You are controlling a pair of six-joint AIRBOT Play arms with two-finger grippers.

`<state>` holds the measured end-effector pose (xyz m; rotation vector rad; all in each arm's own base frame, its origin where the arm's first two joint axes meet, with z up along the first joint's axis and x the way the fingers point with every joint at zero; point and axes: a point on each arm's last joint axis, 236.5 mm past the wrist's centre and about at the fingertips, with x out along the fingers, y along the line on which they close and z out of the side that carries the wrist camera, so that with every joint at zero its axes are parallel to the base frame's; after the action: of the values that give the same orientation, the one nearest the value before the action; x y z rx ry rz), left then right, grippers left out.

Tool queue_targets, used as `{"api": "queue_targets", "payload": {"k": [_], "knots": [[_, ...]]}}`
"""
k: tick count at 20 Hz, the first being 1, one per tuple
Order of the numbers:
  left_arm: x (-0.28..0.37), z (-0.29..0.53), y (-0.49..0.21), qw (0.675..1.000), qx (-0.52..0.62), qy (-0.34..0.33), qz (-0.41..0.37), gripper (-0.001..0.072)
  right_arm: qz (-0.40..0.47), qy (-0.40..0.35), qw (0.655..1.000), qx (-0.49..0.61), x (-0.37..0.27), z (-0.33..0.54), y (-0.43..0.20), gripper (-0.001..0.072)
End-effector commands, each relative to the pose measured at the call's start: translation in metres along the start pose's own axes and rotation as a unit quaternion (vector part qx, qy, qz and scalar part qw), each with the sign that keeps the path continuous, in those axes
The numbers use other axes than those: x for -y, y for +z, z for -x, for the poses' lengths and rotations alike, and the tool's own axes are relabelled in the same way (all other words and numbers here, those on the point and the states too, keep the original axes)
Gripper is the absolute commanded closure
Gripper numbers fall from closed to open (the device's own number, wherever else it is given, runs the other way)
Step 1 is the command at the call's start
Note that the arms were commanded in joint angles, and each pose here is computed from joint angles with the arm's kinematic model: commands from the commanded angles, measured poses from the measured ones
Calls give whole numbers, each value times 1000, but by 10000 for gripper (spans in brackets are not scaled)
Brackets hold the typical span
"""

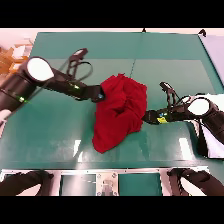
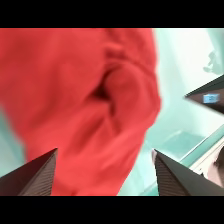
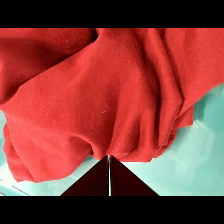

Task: Fold the shirts.

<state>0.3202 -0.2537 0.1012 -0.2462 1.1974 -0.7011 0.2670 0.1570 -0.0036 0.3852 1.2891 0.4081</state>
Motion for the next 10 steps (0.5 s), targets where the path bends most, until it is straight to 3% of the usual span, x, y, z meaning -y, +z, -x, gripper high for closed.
{"api": "queue_targets", "payload": {"k": [1,5,10], "knots": [[-42,23,-29,996,-72,24,41,36,0,0,1000,0,0,0,0,694],[-72,-15,-69,989,-106,28,96,36,-1,0,1000,17,0,0,8,694],[-104,-69,-23,989,48,5,141,37,-11,4,997,70,1,-1,36,681]]}}
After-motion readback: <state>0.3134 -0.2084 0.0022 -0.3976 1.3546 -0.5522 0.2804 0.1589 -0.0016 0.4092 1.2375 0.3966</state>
